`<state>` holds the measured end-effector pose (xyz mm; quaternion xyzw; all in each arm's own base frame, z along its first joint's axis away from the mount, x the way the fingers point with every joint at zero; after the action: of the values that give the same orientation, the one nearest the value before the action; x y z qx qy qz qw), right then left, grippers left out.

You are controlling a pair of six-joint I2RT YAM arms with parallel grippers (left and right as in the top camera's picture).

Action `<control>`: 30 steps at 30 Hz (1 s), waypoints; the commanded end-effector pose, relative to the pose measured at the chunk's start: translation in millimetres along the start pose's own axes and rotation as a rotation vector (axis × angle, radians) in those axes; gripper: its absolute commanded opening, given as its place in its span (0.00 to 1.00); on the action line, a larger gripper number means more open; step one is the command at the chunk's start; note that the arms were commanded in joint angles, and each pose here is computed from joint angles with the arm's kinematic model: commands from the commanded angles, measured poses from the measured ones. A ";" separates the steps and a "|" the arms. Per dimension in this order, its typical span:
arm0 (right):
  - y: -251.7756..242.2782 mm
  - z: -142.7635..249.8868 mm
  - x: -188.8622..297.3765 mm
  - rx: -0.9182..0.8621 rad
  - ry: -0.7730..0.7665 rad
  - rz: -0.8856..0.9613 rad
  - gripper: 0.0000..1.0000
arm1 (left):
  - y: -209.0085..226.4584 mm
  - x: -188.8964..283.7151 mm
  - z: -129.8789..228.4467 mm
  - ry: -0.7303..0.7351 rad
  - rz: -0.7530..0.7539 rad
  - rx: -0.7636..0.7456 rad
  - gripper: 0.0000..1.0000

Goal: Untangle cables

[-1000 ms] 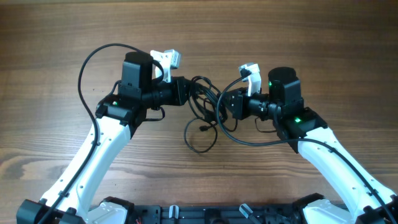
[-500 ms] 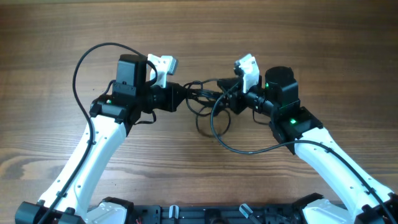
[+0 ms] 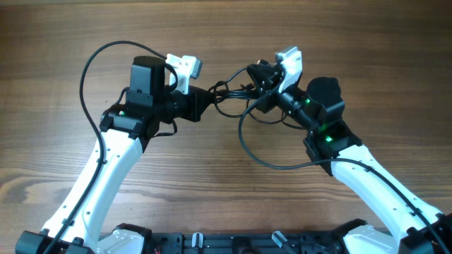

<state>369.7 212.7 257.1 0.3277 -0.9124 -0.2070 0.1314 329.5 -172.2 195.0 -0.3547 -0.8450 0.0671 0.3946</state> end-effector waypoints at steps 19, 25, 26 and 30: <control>-57.3 43.7 35.1 -0.075 0.316 0.097 0.81 | 45.7 -0.1 37.9 0.113 -0.192 0.029 0.04; -53.4 55.2 36.4 0.016 0.366 0.066 0.65 | 8.5 -4.9 38.4 0.108 0.056 -0.126 0.04; -52.4 60.4 36.9 0.030 0.387 0.052 0.62 | 2.6 -5.5 38.5 0.104 0.098 -0.149 0.04; -58.0 90.8 38.8 0.017 0.497 0.028 0.56 | -20.9 -4.7 38.1 0.074 0.264 -0.231 0.04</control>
<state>343.3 166.7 172.4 0.3293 -0.8723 -0.1395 0.3335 308.5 -162.8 161.3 -0.4017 -0.8145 0.0065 0.4186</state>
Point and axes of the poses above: each gripper's point midway between its finger pads, its own x axis back along the fingers, its own y axis along the line the jaws close on, z = x × y, the point moved 1 cm from there along x, back along the fingers, and after that the axes turned 9 degrees about -x, right-handed, at the moved point
